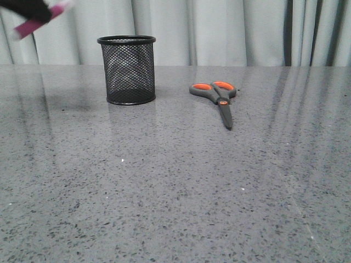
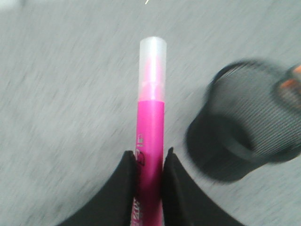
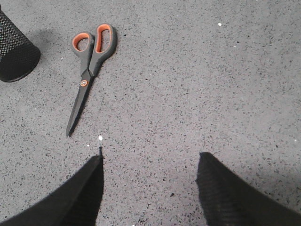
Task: Put pen and scissors into bin
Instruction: 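Carry the marker over the mesh cup and drop it in with left gripper, then withdraw the left gripper and move the right gripper toward the scissors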
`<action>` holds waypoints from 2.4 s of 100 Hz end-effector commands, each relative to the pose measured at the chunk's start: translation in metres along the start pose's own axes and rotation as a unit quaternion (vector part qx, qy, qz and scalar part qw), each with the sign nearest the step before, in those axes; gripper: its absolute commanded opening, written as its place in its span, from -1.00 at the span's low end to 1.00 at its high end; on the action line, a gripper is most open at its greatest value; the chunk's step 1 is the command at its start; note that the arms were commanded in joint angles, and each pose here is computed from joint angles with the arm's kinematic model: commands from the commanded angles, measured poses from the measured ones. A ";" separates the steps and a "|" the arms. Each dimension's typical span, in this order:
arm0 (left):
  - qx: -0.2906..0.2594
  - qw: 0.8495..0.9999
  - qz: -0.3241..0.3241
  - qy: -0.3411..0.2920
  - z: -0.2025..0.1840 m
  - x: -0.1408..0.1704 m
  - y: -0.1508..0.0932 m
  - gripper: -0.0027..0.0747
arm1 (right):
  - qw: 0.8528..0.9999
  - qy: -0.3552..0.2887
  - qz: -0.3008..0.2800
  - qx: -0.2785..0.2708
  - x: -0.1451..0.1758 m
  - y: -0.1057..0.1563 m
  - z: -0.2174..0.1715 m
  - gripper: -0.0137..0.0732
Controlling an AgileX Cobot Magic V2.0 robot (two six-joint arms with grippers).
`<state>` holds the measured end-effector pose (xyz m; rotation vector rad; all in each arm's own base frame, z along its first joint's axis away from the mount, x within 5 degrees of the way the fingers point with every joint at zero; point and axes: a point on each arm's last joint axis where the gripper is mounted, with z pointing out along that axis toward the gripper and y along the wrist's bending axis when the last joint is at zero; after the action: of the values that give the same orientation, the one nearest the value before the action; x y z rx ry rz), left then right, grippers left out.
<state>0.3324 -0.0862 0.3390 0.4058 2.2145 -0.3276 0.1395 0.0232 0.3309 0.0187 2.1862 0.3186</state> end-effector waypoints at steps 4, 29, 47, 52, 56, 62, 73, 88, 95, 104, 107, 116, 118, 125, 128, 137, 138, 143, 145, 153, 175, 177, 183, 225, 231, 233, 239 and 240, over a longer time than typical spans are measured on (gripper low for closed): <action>0.026 0.990 0.016 -0.138 -0.023 -0.033 -0.029 -0.99 | 0.999 -0.048 -0.007 0.002 -0.015 0.001 -0.006 0.24; 0.046 0.969 0.057 -0.235 -0.022 -0.047 -0.079 -0.99 | 0.999 -0.043 -0.007 0.002 -0.015 0.001 -0.006 0.24; 0.041 0.967 0.058 -0.245 -0.004 -0.045 -0.092 -0.99 | 0.999 -0.043 -0.007 0.002 -0.015 0.001 -0.006 0.24; 0.037 0.967 0.057 -0.247 0.001 -0.045 -0.093 -0.99 | 0.999 -0.043 -0.007 0.002 -0.015 0.001 -0.006 0.24; 0.034 0.967 0.057 -0.247 0.008 -0.044 -0.094 -0.99 | 0.999 -0.043 -0.007 0.002 -0.015 0.001 -0.006 0.24; 0.028 0.967 0.056 -0.246 0.014 -0.043 -0.093 -0.99 | 0.999 -0.043 -0.007 0.002 -0.015 0.001 -0.006 0.24; 0.024 0.970 0.055 -0.236 0.027 -0.039 -0.092 -0.99 | 0.999 -0.043 -0.007 0.002 -0.015 0.001 -0.006 0.24; 0.026 0.975 0.056 -0.213 0.043 -0.032 -0.093 -0.99 | 0.999 -0.043 -0.007 0.002 -0.015 0.001 -0.006 0.24; 0.026 0.976 0.057 -0.207 0.048 -0.030 -0.092 -0.99 | 0.999 -0.043 -0.007 0.002 -0.015 0.001 -0.006 0.24; 0.025 0.978 0.058 -0.198 0.055 -0.026 -0.092 -0.99 | 0.999 -0.043 -0.007 0.002 -0.015 0.001 -0.006 0.24; 0.024 0.979 0.060 -0.196 0.058 -0.025 -0.092 -0.99 | 0.999 -0.043 -0.007 0.002 -0.015 0.001 -0.006 0.24; 0.026 0.980 0.061 -0.185 0.063 -0.022 -0.092 -0.99 | 0.999 -0.043 -0.007 0.002 -0.015 0.001 -0.006 0.24; 0.027 0.981 0.061 -0.183 0.064 -0.021 -0.092 -0.99 | 0.999 -0.043 -0.007 0.002 -0.015 0.001 -0.006 0.24; 0.028 0.982 0.061 -0.179 0.067 -0.020 -0.092 -0.99 | 0.999 -0.043 -0.007 0.002 -0.015 0.001 -0.006 0.24; 0.028 0.982 0.061 -0.179 0.067 -0.020 -0.092 -0.99 | 0.999 -0.043 -0.007 0.002 -0.015 0.001 -0.006 0.24; 0.027 0.982 0.061 -0.177 0.069 -0.019 -0.091 -0.99 | 0.999 -0.043 -0.007 0.002 -0.015 0.001 -0.006 0.24; 0.026 0.982 0.062 -0.177 0.069 -0.019 -0.091 -0.99 | 0.999 -0.043 -0.007 0.002 -0.015 0.001 -0.006 0.24; 0.026 0.982 0.066 -0.175 0.070 -0.018 -0.091 -0.99 | 0.999 -0.043 -0.007 0.002 -0.015 0.001 -0.006 0.24; 0.025 0.982 0.070 -0.175 0.070 -0.018 -0.091 -0.99 | 0.999 -0.043 -0.007 0.002 -0.015 0.001 -0.006 0.24; 0.024 0.981 0.078 -0.174 0.070 -0.018 -0.091 -0.99 | 0.999 -0.043 -0.007 0.002 -0.015 0.001 -0.006 0.24; 0.024 0.981 0.079 -0.173 0.070 -0.018 -0.091 -0.79 | 0.999 -0.043 -0.007 0.002 -0.015 0.001 -0.006 0.24; 0.024 0.981 0.079 -0.173 0.070 -0.018 -0.091 -0.72 | 0.999 -0.043 -0.007 0.002 -0.015 0.001 -0.006 0.24; 0.024 0.981 0.079 -0.173 0.070 -0.018 -0.091 -0.48 | 0.999 -0.043 -0.007 0.002 -0.015 0.001 -0.006 0.24; 0.019 0.968 0.076 -0.237 0.024 -0.039 -0.091 0.02 | 0.999 -0.043 -0.007 0.002 -0.014 0.001 -0.006 0.24; 0.019 0.963 0.075 -0.256 0.008 -0.045 -0.091 0.02 | 0.999 -0.043 -0.007 0.002 -0.014 0.001 -0.006 0.24; 0.019 0.962 0.074 -0.263 0.000 -0.048 -0.090 0.02 | 0.999 -0.043 -0.007 0.002 -0.014 0.001 -0.006 0.24; 0.019 0.959 0.073 -0.273 -0.013 -0.051 -0.087 0.02 | 0.999 -0.043 -0.007 0.002 -0.014 0.001 -0.006 0.24; 0.020 0.958 0.073 -0.276 -0.019 -0.052 -0.086 0.02 | 0.999 -0.043 -0.007 0.002 -0.014 0.001 -0.006 0.24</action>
<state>0.3341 -0.1850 0.3495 0.5087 1.7754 -0.3617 0.1393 0.0233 0.3306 0.0172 2.1901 0.3188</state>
